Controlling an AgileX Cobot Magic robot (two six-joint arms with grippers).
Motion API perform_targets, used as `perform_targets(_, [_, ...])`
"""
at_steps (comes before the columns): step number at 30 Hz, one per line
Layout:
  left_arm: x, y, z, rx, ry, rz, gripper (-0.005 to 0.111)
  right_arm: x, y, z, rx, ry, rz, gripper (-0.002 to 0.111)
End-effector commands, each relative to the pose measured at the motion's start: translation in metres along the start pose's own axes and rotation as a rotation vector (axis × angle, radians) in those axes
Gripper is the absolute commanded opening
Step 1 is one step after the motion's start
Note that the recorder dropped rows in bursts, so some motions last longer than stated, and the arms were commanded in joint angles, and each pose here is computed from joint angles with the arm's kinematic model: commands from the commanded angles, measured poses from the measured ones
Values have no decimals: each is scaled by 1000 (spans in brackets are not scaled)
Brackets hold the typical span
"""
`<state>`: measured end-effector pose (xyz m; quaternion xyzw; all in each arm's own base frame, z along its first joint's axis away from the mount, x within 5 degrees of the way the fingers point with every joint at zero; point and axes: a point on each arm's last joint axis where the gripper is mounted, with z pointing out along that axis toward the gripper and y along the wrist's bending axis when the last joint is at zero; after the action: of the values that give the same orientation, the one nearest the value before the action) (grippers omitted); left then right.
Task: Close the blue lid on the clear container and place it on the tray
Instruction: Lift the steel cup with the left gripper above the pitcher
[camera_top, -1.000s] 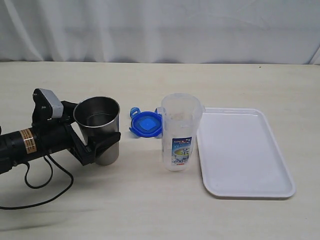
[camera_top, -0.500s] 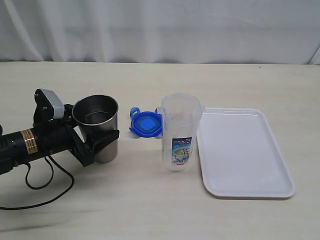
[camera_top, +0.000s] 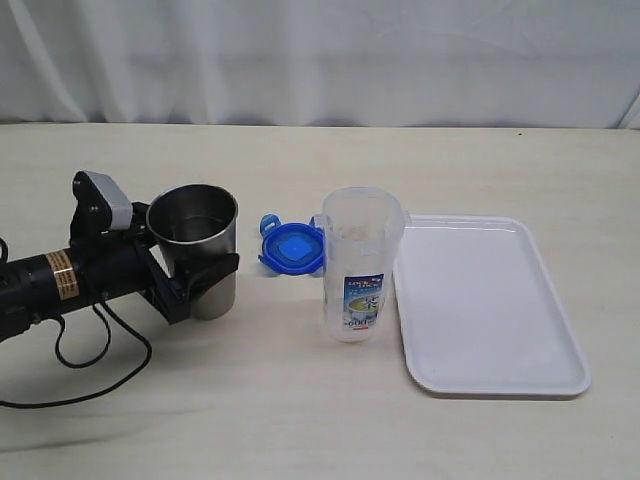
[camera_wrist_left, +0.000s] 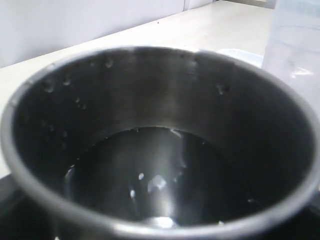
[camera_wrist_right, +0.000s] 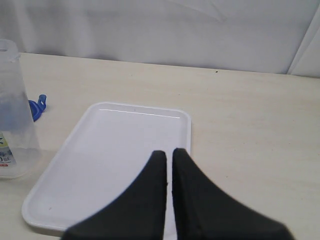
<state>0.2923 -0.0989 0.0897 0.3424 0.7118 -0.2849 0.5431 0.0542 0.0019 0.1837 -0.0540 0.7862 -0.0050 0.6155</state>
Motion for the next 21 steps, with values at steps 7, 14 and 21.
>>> perform_targets(7, [-27, 19, 14, -4, -120, -7, 0, -1, 0, 0, 3, -14, -4, 4])
perform_targets(14, [-45, 33, 24, -3, -181, -71, 0, -1, 0, 0, 3, -14, -4, 4])
perform_targets(21, [-74, 50, 34, 2, -264, -81, 0, -1, 0, 0, 3, -14, -4, 4])
